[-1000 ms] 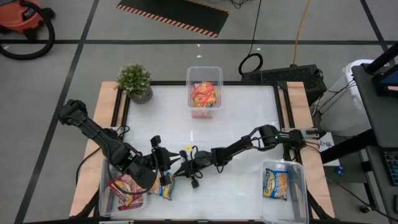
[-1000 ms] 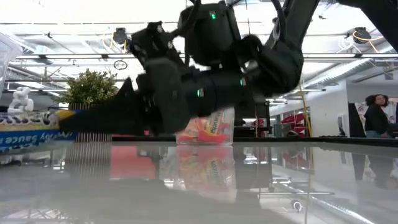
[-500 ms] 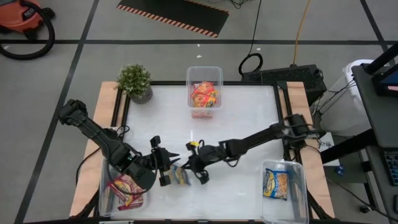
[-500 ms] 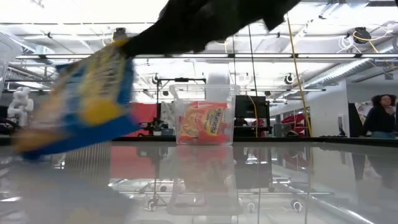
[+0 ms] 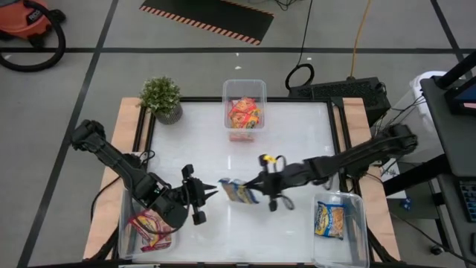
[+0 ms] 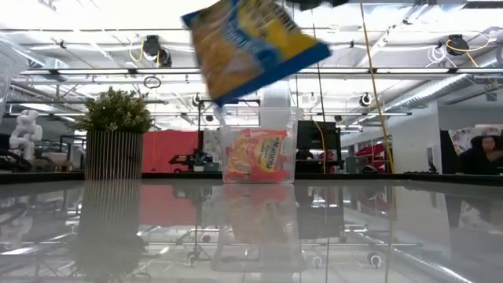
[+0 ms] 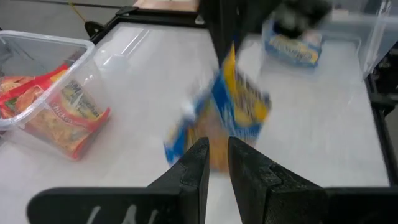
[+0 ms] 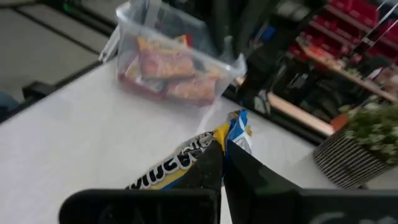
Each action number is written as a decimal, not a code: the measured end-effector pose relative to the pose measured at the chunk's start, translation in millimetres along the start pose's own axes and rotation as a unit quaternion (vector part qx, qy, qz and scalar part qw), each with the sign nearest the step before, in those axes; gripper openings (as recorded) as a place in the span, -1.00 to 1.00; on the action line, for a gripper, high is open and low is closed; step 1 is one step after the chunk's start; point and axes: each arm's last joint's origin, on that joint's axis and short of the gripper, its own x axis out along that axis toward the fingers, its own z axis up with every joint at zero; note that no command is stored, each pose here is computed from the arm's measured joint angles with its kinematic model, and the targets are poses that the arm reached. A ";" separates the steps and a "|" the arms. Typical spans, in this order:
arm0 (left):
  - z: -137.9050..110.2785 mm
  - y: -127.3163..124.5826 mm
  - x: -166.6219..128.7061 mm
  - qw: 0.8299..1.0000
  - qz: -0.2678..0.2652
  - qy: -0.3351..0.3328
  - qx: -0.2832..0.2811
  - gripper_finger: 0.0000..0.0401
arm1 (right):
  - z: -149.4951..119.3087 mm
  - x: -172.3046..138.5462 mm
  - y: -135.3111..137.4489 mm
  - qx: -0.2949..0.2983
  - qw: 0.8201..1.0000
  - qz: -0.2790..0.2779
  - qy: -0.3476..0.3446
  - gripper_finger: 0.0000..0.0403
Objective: Sort Maruchan noodles
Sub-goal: Put the blue noodle pack into the bottom right transparent bin, then return to Home Position
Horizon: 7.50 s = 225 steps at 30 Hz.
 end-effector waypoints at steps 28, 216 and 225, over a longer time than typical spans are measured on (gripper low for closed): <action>13.7 11.9 81.6 0.997 -0.069 0.024 0.017 -0.67 | 7.4 -107.8 13.7 0.109 0.994 0.013 -0.008 -1.00; -94.2 162.8 24.5 0.972 -0.114 -0.193 0.070 -0.68 | -126.1 -185.7 24.4 0.120 0.985 0.001 -0.121 -1.00; -108.9 168.1 16.8 0.969 -0.113 -0.209 0.074 -0.68 | -142.2 -175.3 22.8 0.131 0.983 0.018 -0.131 -1.00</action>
